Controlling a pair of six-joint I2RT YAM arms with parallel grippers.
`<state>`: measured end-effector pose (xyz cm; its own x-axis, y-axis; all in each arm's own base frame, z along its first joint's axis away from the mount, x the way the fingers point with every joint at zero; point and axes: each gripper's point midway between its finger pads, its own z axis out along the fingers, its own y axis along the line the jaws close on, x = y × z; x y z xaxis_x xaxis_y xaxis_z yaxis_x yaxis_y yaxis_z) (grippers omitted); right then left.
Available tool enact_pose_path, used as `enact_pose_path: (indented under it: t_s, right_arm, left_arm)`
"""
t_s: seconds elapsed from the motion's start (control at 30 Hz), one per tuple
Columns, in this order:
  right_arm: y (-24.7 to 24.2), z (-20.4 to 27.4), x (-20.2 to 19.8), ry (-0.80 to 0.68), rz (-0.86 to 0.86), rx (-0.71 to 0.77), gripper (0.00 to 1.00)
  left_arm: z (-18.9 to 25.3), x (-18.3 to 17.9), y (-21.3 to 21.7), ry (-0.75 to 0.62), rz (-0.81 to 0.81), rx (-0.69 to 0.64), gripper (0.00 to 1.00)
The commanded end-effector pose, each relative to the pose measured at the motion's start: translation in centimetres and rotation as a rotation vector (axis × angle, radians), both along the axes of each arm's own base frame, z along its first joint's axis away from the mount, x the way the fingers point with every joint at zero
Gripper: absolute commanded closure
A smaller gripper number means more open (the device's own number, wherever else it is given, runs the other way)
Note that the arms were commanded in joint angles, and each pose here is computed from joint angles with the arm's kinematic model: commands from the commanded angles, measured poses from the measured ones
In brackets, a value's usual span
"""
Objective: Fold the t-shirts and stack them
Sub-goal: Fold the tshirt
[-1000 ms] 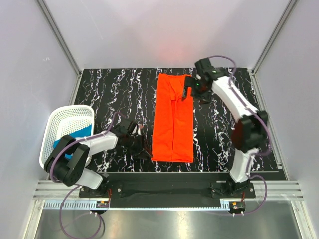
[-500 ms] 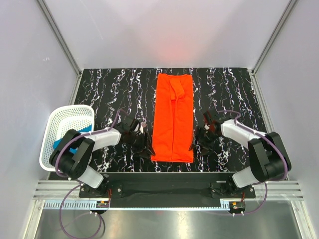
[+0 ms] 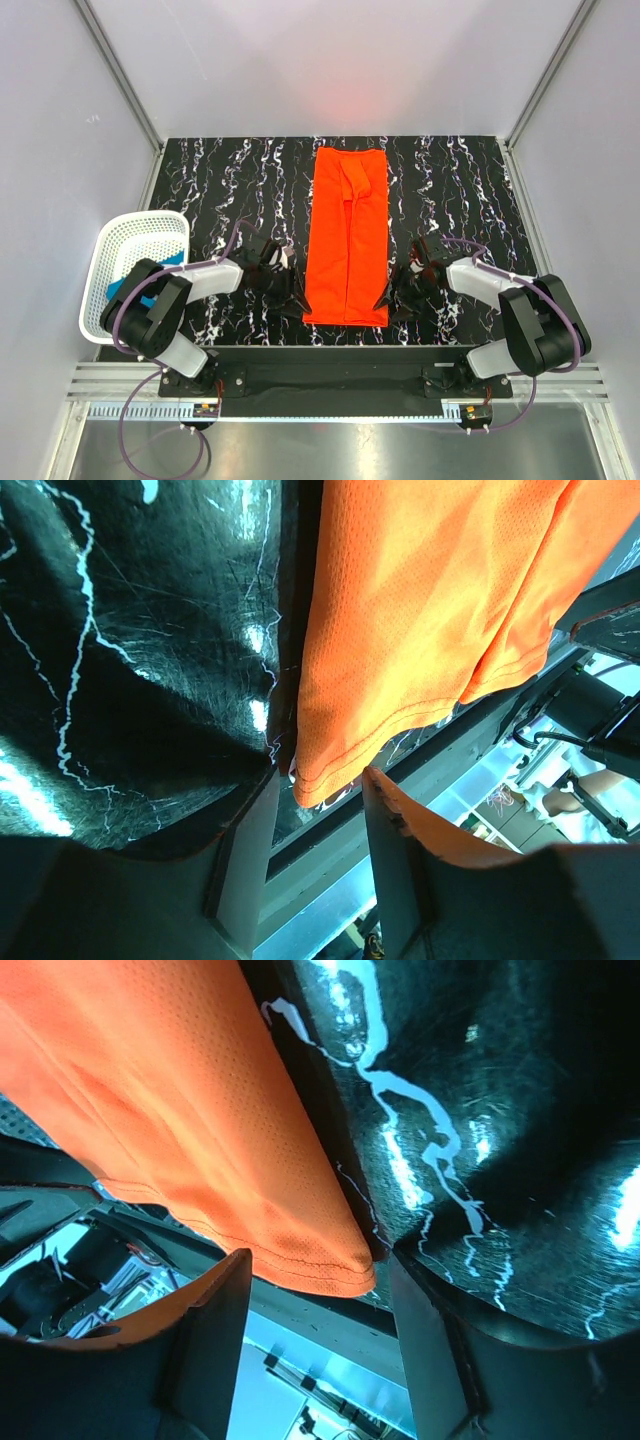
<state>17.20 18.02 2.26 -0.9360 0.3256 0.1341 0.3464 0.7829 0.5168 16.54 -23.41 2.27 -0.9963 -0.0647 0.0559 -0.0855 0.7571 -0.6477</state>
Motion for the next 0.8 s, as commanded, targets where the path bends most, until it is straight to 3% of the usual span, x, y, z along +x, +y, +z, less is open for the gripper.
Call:
enact_pose_path:
  t_s: [0.0, 0.37, 0.77]
  right_arm:
    - [0.2, -0.7, 0.0, -0.018, 0.002, 0.001, 0.37]
    - [0.2, -2.1, -0.9, 0.017, 0.015, -0.006, 0.45]
    - [0.0, -2.1, -1.1, 0.01, -0.022, -0.01, 0.87]
  left_arm:
    - [-2.4, -0.6, 1.6, -0.007, 0.001, 0.092, 0.55]
    - [-2.7, -0.8, 1.8, 0.004, 0.015, 0.1, 0.62]
    - [-2.4, -0.6, 1.6, 0.005, 0.018, 0.092, 0.8]
